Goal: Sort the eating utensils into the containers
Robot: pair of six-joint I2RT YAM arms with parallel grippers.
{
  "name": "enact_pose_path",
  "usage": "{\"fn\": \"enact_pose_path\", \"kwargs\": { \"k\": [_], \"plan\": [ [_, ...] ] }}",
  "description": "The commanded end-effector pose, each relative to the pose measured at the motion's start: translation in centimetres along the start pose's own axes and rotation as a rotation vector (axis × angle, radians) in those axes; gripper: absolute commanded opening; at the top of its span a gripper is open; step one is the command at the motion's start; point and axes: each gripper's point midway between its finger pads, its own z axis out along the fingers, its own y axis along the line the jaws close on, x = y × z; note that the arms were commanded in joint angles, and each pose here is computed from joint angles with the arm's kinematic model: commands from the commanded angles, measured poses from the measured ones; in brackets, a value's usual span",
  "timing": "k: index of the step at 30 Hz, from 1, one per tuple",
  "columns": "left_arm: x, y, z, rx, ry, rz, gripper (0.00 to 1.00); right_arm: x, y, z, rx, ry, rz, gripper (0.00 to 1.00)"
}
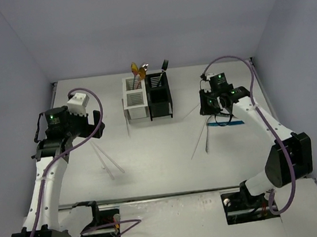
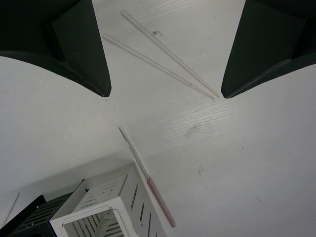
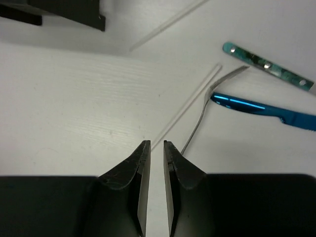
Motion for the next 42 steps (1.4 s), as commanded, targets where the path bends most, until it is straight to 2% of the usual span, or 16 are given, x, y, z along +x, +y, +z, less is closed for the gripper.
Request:
{"fn": "enact_pose_path", "kwargs": {
  "k": [1, 6, 20, 28, 42],
  "plan": [
    [-1.9, 0.6, 0.2, -0.019, -0.067, 0.029, 0.93, 2.1, -0.3, 1.2, 0.016, 0.107, 0.04, 0.18],
    [-1.1, 0.7, 0.7, -0.019, -0.053, 0.02, 0.93, 2.5, -0.5, 3.0, 0.004, 0.173, 0.07, 0.27],
    [0.4, 0.8, 1.9, -0.008, -0.007, 0.001, 0.93, 2.6, -2.8, 6.3, 0.01, 0.29, 0.107, 0.21],
    [0.7, 0.9, 2.4, -0.005, -0.003, -0.002, 0.93, 2.5, -4.3, 6.8, 0.031, 0.314, 0.121, 0.28],
    [0.8, 0.9, 3.0, 0.005, -0.001, -0.002, 0.93, 2.6, -6.2, 8.9, 0.069, 0.35, 0.161, 0.27]
  ]
}}
